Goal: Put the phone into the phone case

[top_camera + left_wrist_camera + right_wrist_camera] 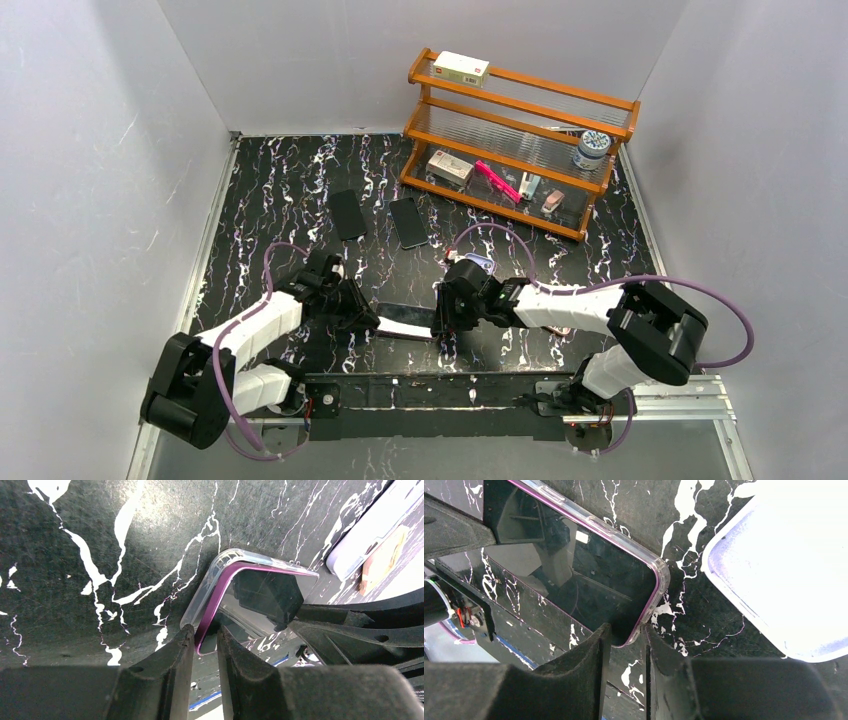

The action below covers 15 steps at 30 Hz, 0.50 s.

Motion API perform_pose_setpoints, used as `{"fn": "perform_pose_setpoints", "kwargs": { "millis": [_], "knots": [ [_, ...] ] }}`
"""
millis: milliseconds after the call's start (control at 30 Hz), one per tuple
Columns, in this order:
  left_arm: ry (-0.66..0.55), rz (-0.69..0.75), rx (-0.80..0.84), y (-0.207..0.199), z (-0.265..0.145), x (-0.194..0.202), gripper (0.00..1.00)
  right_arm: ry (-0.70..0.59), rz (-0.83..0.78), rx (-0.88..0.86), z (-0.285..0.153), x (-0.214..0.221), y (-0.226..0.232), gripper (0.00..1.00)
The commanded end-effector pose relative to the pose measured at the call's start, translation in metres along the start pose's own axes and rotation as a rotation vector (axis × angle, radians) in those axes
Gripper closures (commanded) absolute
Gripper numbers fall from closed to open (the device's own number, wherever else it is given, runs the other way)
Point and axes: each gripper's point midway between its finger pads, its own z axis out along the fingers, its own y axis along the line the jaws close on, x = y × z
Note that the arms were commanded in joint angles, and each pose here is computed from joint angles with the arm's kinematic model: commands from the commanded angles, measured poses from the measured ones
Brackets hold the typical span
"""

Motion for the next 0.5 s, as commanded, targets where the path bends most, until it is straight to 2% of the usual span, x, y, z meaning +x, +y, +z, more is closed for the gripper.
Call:
{"fn": "perform_pose_setpoints", "kwargs": {
  "millis": [0, 167, 300, 467],
  "knots": [
    [-0.016, 0.010, 0.002, -0.005, 0.006, -0.003, 0.77, 0.018, 0.000, -0.009, 0.008, 0.005, 0.000, 0.65],
    [-0.048, 0.052, 0.001, -0.020, -0.002, -0.018, 0.66, -0.002, -0.016, -0.031, -0.006, -0.004, 0.011, 0.62],
    [-0.048, 0.119, -0.039, -0.024, -0.014, -0.024, 0.48, -0.033, -0.097, -0.085, -0.022, -0.015, 0.026, 0.44],
    [-0.007, 0.123, -0.073, -0.015, -0.019, -0.014, 0.44, -0.054, -0.281, -0.134, -0.029, -0.026, 0.039, 0.18]
  ]
}}
